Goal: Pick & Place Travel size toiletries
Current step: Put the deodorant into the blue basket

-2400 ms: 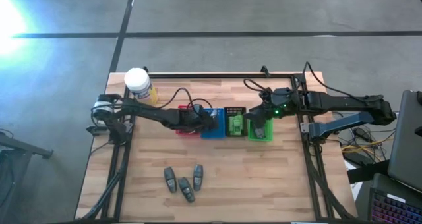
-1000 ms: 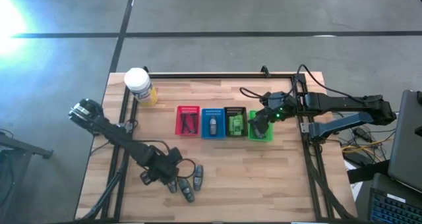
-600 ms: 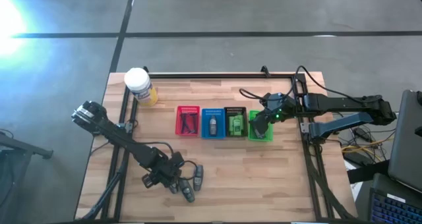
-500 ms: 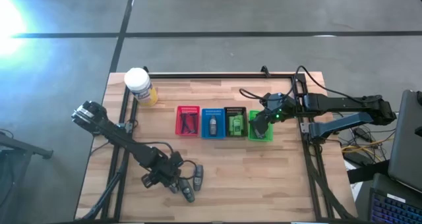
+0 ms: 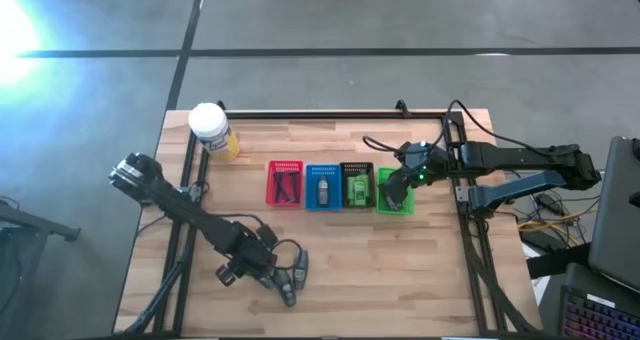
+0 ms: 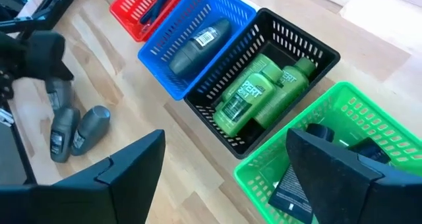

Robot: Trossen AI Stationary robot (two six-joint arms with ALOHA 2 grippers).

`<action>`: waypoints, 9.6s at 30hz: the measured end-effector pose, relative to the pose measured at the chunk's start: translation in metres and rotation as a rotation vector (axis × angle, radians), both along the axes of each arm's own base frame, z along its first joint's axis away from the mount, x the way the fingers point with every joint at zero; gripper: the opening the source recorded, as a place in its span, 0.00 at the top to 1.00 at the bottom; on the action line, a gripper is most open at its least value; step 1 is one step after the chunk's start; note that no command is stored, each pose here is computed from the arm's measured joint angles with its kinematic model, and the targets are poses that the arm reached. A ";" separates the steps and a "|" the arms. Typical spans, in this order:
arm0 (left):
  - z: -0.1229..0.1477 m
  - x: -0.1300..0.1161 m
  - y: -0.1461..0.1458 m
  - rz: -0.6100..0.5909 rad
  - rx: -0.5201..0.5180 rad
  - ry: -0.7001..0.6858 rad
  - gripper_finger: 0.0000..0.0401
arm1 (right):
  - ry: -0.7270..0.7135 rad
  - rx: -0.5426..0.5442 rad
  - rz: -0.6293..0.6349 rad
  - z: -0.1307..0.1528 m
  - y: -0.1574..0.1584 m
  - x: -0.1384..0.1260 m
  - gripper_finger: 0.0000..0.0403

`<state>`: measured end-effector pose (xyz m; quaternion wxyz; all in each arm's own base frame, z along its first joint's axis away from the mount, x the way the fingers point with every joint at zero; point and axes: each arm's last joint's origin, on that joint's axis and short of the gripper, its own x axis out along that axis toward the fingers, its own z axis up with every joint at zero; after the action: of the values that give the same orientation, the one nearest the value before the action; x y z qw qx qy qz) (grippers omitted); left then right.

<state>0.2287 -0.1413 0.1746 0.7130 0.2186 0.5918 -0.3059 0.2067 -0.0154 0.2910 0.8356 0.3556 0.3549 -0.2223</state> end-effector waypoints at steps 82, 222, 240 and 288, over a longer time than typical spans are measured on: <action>0.039 0.135 0.174 -0.544 0.642 -0.231 0.42 | -0.015 0.060 -0.079 0.000 -0.001 0.000 0.38; 0.030 0.124 0.187 -0.466 0.744 -0.319 0.47 | -0.001 0.054 -0.030 0.000 -0.001 -0.002 0.32; 0.036 0.131 0.178 -0.498 0.773 -0.382 0.31 | 0.015 0.066 -0.006 -0.001 0.000 -0.003 0.32; 0.044 0.089 0.012 0.974 -0.262 0.078 0.32 | 0.038 0.202 0.096 -0.020 0.048 -0.003 0.23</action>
<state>0.3178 -0.1289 0.2184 0.7719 -0.1855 0.6078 -0.0175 0.2034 0.0329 0.2711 0.7982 0.4163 0.4082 -0.1517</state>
